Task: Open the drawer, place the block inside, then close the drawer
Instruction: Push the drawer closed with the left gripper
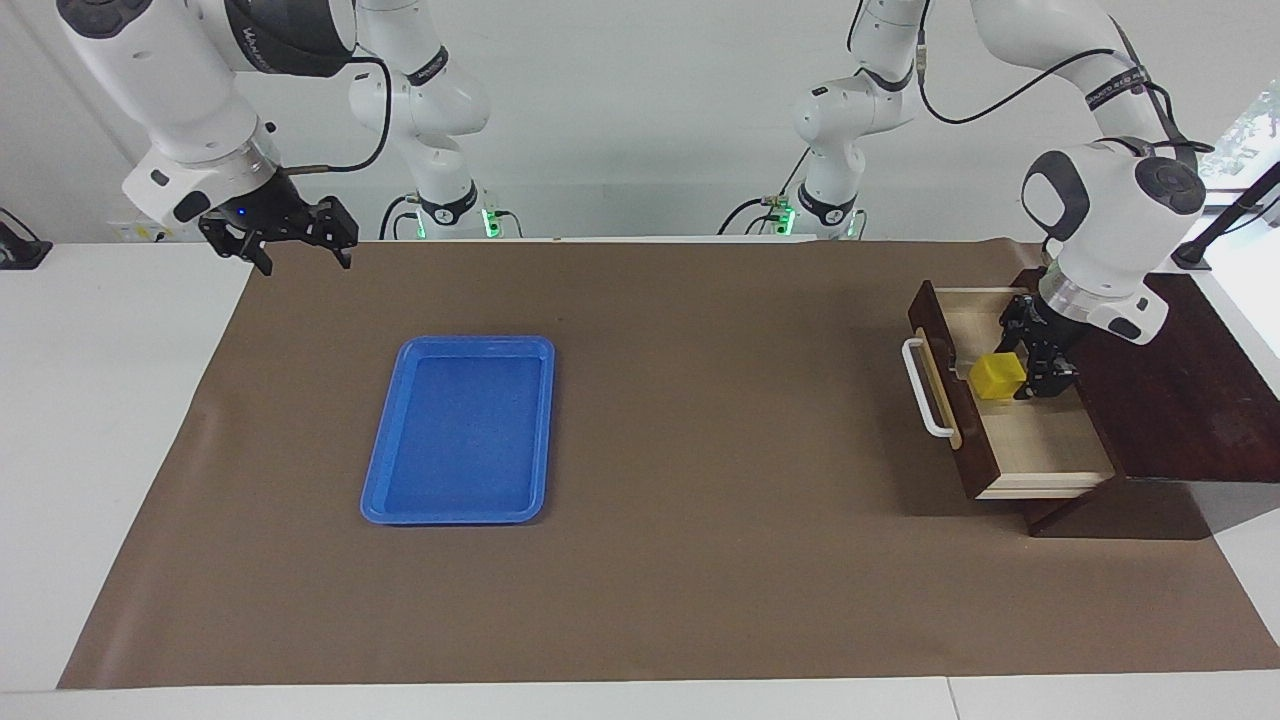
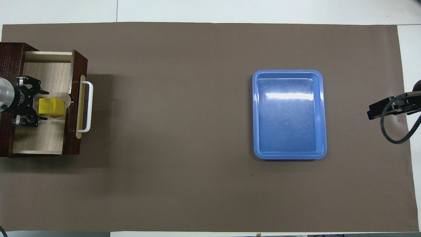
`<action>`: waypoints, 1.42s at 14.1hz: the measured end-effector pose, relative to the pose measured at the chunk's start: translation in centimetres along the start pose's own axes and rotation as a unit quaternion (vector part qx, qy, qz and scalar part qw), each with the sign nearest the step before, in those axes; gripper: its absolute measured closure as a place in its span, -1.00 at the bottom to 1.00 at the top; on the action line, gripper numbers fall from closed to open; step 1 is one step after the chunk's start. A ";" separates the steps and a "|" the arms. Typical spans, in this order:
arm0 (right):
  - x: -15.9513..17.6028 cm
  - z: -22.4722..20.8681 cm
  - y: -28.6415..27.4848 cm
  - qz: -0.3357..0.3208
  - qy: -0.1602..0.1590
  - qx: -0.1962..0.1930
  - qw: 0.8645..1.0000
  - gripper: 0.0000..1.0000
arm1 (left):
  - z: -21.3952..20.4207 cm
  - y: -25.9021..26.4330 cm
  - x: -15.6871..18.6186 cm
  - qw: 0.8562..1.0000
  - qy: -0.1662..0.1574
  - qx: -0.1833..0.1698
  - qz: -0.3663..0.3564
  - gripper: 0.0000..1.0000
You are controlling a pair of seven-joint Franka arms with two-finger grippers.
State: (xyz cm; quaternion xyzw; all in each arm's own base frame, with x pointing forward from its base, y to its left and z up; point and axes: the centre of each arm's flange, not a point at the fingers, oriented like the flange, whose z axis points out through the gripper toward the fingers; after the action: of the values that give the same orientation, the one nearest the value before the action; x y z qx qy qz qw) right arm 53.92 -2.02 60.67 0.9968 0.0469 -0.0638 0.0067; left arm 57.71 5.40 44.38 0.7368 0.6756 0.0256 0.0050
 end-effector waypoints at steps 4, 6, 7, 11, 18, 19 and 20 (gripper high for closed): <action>0.0 -0.1 0.0 0.006 0.004 0.000 1.000 -1.00 | -3.8 1.6 -3.0 1.000 -0.001 -0.012 0.026 -1.00; 0.0 -0.3 0.0 0.008 0.005 -0.001 1.000 -1.00 | -5.5 2.3 -7.5 0.998 -0.004 -0.018 0.054 -1.00; -0.1 -0.4 -0.1 0.009 0.006 -0.001 1.000 -1.00 | -5.7 2.4 -10.0 0.998 -0.005 -0.017 0.062 -1.00; -0.1 -0.5 -0.2 0.008 0.007 -0.001 1.000 -1.00 | -4.9 2.3 -15.5 0.998 -0.010 -0.008 0.061 -1.00; -0.1 -0.5 -0.2 0.008 0.007 -0.001 1.000 -1.00 | 0.2 2.1 -15.1 0.998 0.009 0.026 0.063 -1.00; -0.1 -0.5 -0.2 0.008 0.007 -0.001 1.000 -1.00 | 0.3 2.1 -14.9 0.997 0.017 0.026 0.066 -1.00; -0.1 -0.5 -0.2 0.008 0.007 -0.001 1.000 -1.00 | 0.3 2.1 -14.6 0.997 0.022 0.026 0.067 -1.00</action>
State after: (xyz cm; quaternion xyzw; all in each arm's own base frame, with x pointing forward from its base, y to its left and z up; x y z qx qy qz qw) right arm 53.83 -1.83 61.15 0.9976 0.0387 -0.0565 0.0081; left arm 58.55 -9.33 43.75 0.7793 0.6254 0.0249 -0.0309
